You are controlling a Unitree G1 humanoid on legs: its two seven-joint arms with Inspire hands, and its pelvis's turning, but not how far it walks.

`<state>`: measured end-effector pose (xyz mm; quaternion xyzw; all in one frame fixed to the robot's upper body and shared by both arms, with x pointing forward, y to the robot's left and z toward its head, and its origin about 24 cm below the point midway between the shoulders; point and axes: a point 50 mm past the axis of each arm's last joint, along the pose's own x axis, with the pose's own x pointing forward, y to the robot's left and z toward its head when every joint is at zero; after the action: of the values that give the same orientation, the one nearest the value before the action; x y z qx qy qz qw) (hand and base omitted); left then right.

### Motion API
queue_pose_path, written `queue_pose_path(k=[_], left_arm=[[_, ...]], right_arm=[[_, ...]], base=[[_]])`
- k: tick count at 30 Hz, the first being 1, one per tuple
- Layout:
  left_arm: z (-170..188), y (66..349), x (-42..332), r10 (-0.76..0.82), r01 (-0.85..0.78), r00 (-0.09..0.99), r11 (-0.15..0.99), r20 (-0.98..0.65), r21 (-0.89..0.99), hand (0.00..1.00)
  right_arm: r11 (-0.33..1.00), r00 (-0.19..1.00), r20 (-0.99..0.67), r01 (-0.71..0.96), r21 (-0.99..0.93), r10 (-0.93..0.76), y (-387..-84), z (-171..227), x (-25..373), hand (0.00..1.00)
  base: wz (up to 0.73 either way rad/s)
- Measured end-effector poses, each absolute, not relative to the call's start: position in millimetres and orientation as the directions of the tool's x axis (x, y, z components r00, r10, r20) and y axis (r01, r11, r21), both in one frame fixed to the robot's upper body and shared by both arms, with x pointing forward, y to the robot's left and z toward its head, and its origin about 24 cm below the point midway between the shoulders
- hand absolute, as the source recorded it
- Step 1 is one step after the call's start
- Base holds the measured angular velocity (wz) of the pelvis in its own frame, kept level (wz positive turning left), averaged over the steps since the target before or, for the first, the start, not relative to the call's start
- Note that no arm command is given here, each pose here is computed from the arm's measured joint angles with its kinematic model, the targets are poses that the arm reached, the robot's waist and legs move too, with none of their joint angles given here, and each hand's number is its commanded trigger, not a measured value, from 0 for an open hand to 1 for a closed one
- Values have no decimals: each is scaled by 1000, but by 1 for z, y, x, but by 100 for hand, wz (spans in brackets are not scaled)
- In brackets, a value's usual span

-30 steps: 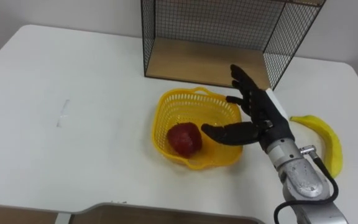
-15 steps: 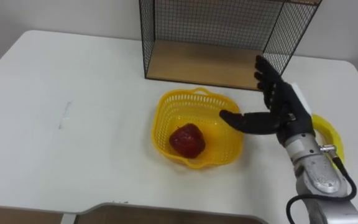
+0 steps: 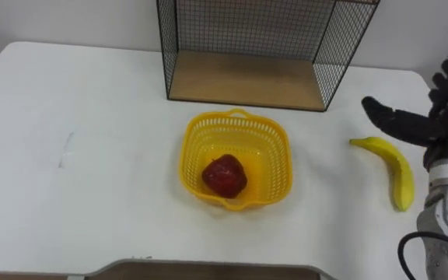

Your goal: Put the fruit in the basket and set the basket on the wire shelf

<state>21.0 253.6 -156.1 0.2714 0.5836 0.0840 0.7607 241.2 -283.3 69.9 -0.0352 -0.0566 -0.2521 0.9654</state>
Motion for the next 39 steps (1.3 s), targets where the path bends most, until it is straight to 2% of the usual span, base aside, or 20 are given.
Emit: queue_pose_path(k=[9, 17, 22, 39], left_arm=[[-154, 258, 26, 454, 173, 301, 839, -839, 516, 0], [-153, 260, 30, 459, 167, 301, 838, -836, 520, 0], [-153, 261, 27, 440, 172, 272, 853, -856, 493, 0], [-151, 273, 20, 451, 177, 236, 851, -860, 495, 0]], right_arm=[[797, 821, 55, 566, -212, -568, -299, 46, 241, 0], [769, 791, -54, 573, -283, -609, -312, 25, 245, 0], [776, 796, -139, 510, -371, -589, -316, 9, 241, 0], [844, 781, -379, 331, -422, -496, -323, -28, 234, 0]], base=[[-1], [1], [0], [1]])
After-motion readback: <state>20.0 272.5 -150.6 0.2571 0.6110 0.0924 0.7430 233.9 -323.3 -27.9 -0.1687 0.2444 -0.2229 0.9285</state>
